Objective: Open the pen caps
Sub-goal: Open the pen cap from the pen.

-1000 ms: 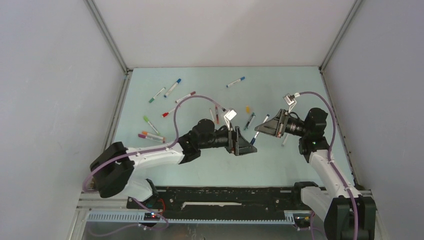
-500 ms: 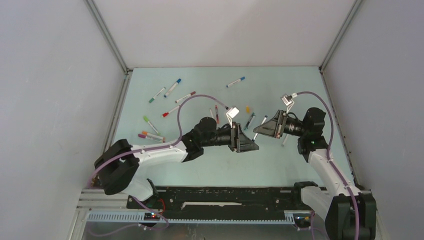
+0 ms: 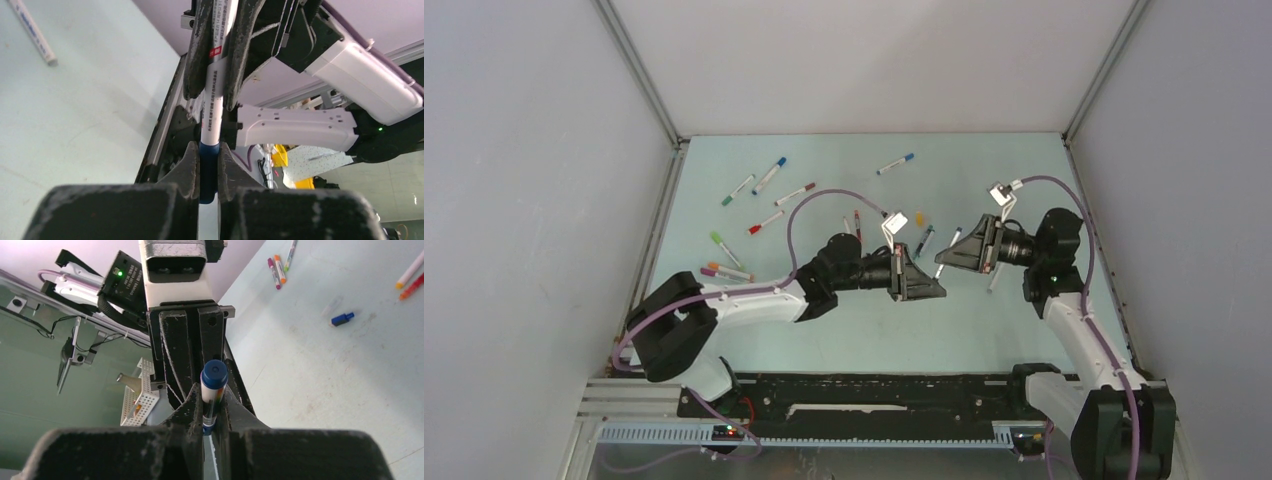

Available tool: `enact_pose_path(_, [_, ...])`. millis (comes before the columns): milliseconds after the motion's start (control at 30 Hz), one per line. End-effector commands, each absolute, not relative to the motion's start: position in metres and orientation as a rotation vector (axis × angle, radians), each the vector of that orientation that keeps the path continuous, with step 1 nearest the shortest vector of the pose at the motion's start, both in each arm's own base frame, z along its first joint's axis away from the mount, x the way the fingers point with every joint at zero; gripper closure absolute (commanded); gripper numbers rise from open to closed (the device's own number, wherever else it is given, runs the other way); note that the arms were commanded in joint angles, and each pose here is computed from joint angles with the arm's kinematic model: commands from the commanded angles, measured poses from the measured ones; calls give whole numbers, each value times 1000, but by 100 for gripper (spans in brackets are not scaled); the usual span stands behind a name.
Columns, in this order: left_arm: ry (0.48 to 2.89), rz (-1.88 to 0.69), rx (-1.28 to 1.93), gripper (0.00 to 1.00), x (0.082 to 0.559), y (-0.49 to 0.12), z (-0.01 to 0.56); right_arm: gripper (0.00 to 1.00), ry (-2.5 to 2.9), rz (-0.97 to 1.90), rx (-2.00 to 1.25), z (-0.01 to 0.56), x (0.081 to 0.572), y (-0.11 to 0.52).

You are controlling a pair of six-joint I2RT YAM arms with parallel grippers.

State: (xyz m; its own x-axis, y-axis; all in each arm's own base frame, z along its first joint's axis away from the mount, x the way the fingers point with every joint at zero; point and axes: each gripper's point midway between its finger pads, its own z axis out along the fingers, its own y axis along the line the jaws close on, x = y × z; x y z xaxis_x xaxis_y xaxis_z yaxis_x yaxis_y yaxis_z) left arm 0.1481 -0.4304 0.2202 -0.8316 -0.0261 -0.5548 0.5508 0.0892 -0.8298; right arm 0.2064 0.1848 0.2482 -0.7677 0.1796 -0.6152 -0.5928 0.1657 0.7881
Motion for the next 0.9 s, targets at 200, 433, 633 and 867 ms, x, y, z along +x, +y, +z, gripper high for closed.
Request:
enact_pose_path(200, [2032,-1857,593,100,126,-425,209,100,1550,1345,-442,351,294,134])
enact_pose_path(433, [2052,-1722,574,100,130,-407,194,100,1703,1295,-376,304,303,131])
enact_pose_path(633, [2051,-1295,480,100,168,-368,182,100,1894,1154,-183,216,305,127])
enact_pose_path(867, [1921,-924,254,100,209,-299,200,100,2060,1118,25,154,328,116])
